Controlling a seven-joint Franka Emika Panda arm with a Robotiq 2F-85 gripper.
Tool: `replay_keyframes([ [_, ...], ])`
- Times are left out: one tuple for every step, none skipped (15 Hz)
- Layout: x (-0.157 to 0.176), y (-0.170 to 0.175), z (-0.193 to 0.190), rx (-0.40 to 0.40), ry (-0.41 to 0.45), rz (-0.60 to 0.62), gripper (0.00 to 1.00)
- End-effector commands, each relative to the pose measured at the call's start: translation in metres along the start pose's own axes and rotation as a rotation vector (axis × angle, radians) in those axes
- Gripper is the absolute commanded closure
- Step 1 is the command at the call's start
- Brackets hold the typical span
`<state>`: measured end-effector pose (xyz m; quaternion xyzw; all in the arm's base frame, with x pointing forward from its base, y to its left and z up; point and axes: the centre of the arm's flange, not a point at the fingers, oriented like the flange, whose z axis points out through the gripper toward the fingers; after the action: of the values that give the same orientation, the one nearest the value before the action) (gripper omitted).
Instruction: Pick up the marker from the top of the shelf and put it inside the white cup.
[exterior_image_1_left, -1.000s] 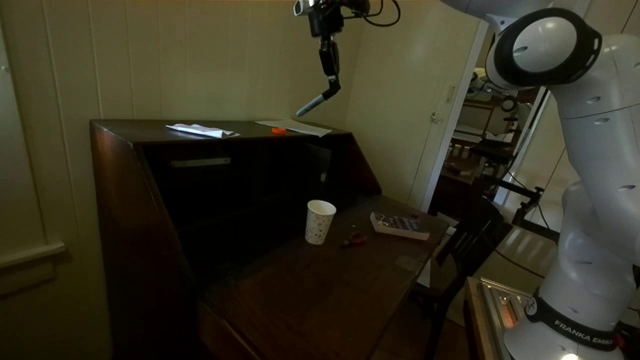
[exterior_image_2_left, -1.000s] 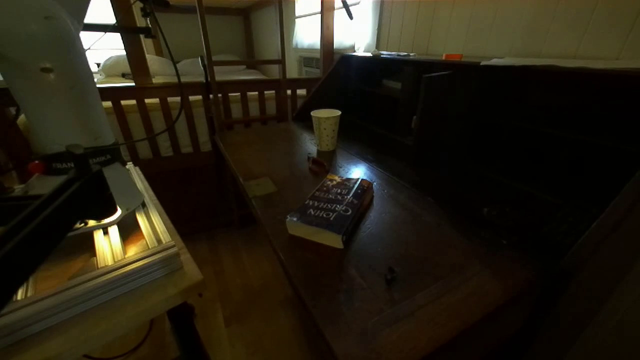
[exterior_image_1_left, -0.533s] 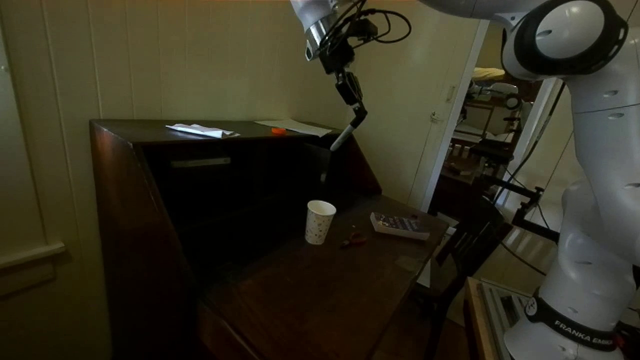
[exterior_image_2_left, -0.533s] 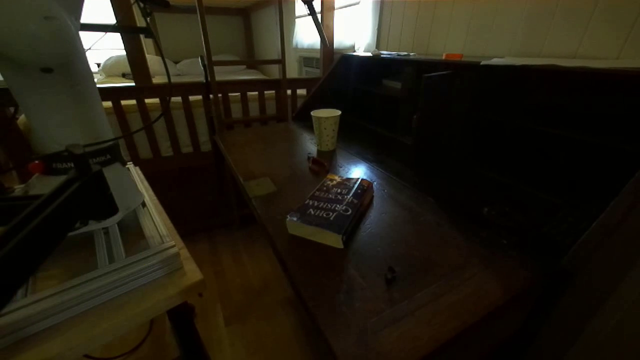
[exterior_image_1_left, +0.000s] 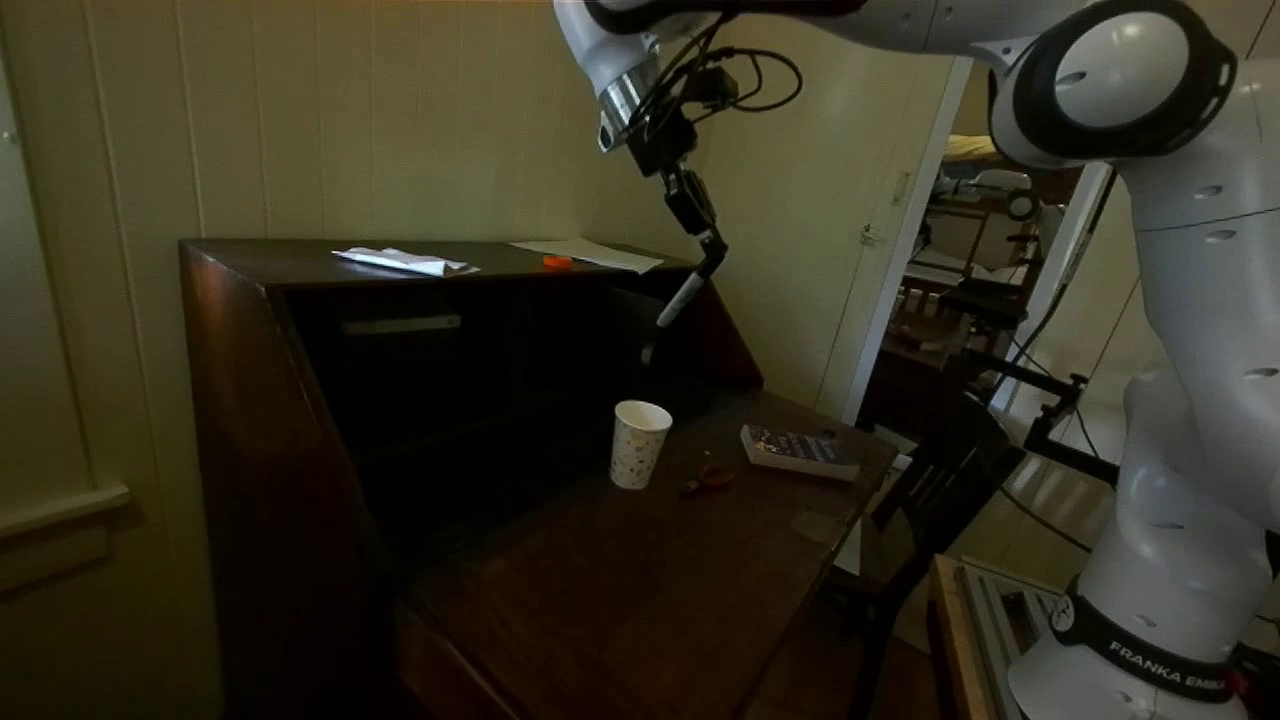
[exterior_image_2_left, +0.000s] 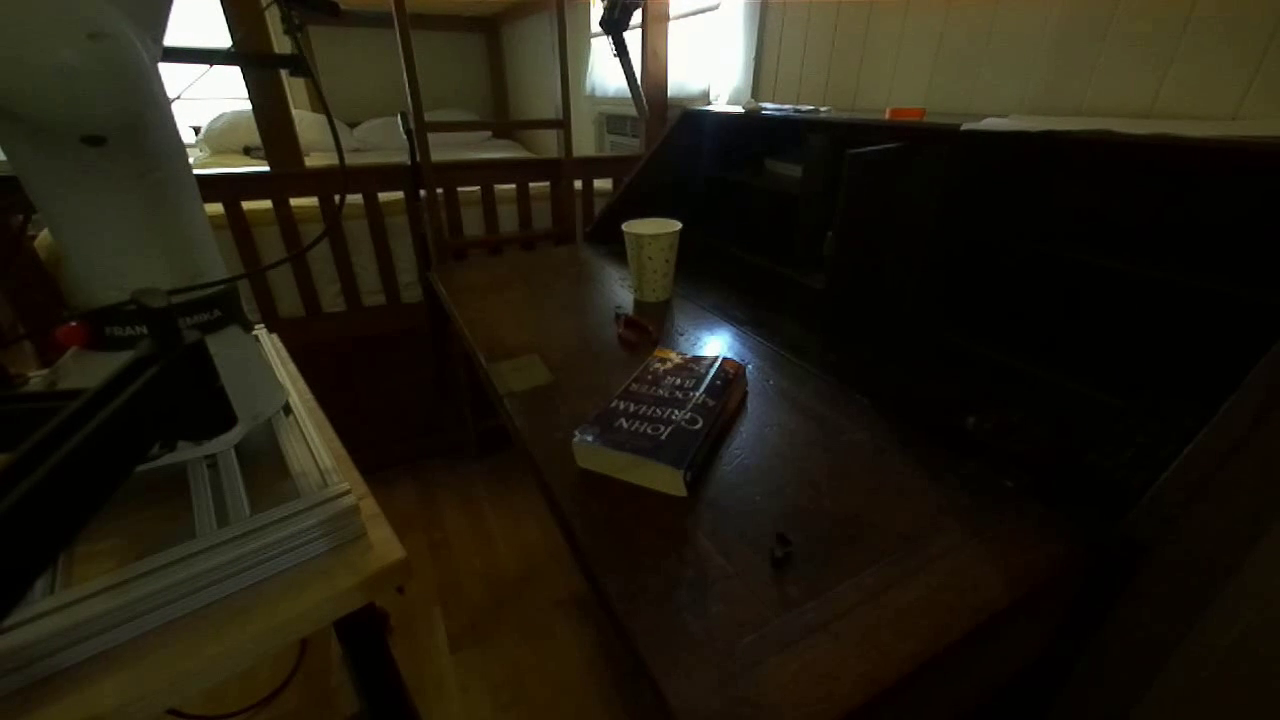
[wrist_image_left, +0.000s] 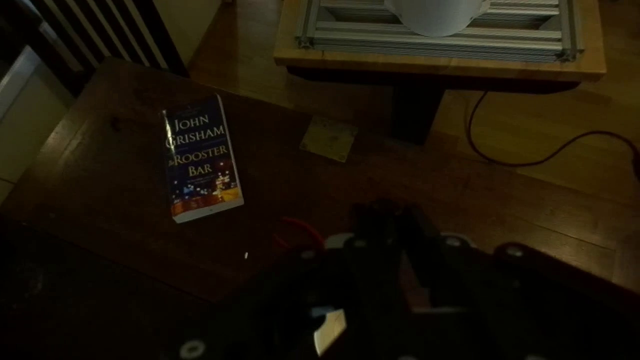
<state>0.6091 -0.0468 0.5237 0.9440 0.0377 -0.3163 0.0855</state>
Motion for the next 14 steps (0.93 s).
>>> replay_keyframes([
  [0.042, -0.004, 0.018, 0.007, -0.039, -0.082, 0.95],
  [0.051, -0.005, 0.025, 0.002, -0.054, -0.097, 0.95],
  [0.058, -0.006, 0.030, -0.002, -0.068, -0.102, 0.95],
  [0.065, -0.006, 0.036, -0.005, -0.084, -0.111, 0.95],
  [0.070, -0.007, 0.041, -0.006, -0.095, -0.119, 0.95],
  [0.073, -0.007, 0.045, -0.005, -0.101, -0.126, 0.95],
  [0.077, -0.008, 0.050, -0.002, -0.109, -0.133, 0.95],
  [0.080, -0.008, 0.054, 0.007, -0.108, -0.141, 0.95],
  [0.083, -0.009, 0.058, 0.014, -0.108, -0.149, 0.95],
  [0.086, -0.010, 0.062, 0.009, -0.105, -0.157, 0.95],
  [0.089, -0.011, 0.064, 0.002, -0.093, -0.163, 0.95],
  [0.093, -0.011, 0.067, -0.009, -0.090, -0.164, 0.95],
  [0.097, -0.010, 0.070, -0.013, -0.079, -0.169, 0.95],
  [0.100, -0.010, 0.073, -0.016, -0.072, -0.176, 0.95],
])
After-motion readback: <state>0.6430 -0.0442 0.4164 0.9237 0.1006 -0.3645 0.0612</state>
